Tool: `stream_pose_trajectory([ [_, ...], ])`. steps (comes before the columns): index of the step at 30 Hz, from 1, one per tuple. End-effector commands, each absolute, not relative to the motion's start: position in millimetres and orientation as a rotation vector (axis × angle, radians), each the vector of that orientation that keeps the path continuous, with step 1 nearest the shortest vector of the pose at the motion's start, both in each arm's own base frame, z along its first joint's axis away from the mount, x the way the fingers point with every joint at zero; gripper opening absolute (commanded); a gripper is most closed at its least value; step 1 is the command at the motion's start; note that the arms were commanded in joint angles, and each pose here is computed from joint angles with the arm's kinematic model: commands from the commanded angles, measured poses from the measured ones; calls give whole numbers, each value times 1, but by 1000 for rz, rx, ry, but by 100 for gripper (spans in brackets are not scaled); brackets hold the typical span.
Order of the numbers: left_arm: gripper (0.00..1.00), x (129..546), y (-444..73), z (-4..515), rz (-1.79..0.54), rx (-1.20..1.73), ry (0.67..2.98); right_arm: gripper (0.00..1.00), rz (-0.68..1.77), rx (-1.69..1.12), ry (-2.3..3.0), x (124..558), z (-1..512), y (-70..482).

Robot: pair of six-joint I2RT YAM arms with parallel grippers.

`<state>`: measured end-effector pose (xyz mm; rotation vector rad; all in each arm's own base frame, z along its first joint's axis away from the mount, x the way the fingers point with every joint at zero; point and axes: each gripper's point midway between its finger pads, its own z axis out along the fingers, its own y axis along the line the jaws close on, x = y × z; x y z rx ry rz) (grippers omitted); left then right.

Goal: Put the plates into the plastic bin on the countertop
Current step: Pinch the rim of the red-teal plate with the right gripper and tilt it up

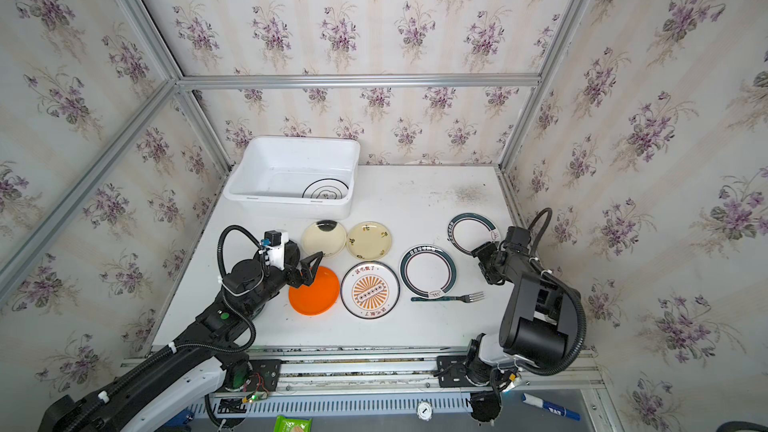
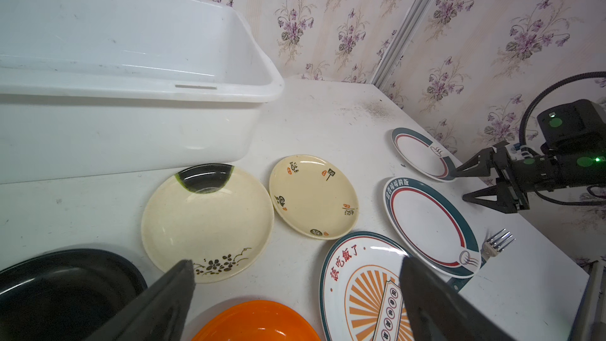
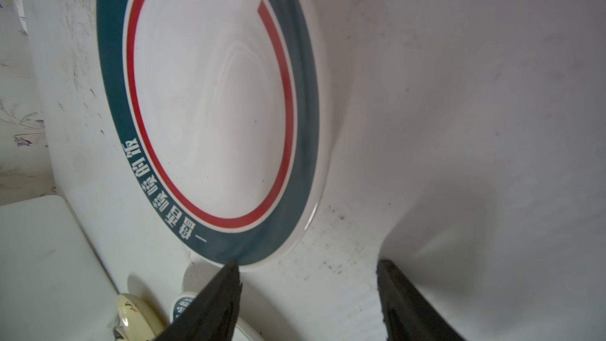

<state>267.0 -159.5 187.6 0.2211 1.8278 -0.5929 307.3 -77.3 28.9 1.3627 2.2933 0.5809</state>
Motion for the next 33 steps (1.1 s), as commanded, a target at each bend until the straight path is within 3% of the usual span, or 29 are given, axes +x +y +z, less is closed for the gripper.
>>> stream_pose_trajectory([
  [1, 100, 268, -161, 197, -602, 223, 1790, 63, 663, 1383, 2216, 320, 27, -78],
  [9, 100, 268, -161, 195, -606, 221, 1793, 56, 660, 1437, 2187, 323, 15, -82],
  [18, 100, 270, -162, 194, -601, 223, 1798, 34, 640, 1457, 2164, 326, 13, -87],
  [20, 100, 270, -162, 193, -601, 222, 1799, 22, 650, 1452, 2165, 328, 12, -87],
  [27, 100, 269, -162, 195, -601, 228, 1795, 22, 684, 1469, 2162, 331, 4, -85],
  [33, 100, 268, -161, 196, -597, 227, 1788, 14, 712, 1451, 2148, 337, 9, -84],
])
